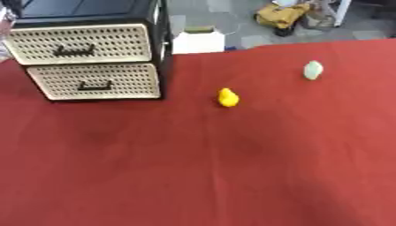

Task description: Pick up objects from table and place into drawer.

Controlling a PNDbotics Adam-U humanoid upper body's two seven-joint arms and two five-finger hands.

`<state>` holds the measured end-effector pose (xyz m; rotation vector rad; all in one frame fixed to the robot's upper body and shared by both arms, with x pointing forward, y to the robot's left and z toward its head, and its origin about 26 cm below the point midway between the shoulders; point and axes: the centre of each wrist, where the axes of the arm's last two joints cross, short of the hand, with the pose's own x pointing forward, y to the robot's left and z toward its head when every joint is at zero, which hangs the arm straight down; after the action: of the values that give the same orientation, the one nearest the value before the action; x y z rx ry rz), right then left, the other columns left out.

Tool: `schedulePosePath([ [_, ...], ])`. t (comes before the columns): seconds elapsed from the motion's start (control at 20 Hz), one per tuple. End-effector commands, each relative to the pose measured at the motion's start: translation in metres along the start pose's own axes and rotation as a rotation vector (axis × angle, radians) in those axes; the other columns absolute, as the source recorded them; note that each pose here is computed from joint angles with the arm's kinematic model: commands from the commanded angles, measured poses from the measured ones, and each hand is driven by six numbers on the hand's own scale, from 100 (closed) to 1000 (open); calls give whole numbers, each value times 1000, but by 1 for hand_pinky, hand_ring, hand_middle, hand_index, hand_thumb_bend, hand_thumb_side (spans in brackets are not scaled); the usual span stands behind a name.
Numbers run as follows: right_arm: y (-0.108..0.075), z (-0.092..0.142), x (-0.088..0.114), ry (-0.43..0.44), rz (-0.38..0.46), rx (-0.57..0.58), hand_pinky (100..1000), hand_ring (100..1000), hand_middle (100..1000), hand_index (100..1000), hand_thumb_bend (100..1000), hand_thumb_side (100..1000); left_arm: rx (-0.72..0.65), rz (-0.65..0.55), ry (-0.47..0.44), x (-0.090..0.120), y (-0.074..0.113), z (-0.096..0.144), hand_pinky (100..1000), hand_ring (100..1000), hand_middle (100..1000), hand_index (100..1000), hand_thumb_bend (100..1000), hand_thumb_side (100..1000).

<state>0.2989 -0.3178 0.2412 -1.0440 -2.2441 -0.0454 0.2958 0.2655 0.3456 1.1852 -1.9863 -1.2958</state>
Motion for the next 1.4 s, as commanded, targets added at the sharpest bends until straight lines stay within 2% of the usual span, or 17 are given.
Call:
schedulePosePath([
  [0.05, -6, -9, 8, -53, 9, -1, 574, 578, 488, 748, 258, 671, -55, -42, 1, 2, 18, -1, 100, 100, 100, 836, 100, 1000],
  [0.5, -6, -10, 9, -60, 13, 8, 574, 578, 486, 748, 268, 675, -285, -23, 2, -3, 21, -21, 100, 100, 100, 916, 100, 1000],
  [0.65, -6, -10, 9, -59, 14, 11, 575, 579, 485, 748, 269, 675, -347, -29, 23, -7, 22, -28, 100, 100, 100, 916, 100, 1000],
  [0.8, -6, -10, 9, -59, 15, 13, 575, 578, 485, 748, 270, 675, -379, -36, 54, -9, 23, -34, 100, 100, 100, 873, 100, 1000],
  [1.0, -7, -10, 9, -62, 20, 14, 575, 578, 484, 748, 269, 675, -415, -52, 101, -13, 21, -38, 100, 100, 100, 895, 100, 1000],
  [1.4, -7, -10, 8, -59, 17, 13, 575, 578, 484, 747, 263, 673, -519, -87, 116, -17, 14, -42, 100, 100, 100, 885, 100, 1000],
])
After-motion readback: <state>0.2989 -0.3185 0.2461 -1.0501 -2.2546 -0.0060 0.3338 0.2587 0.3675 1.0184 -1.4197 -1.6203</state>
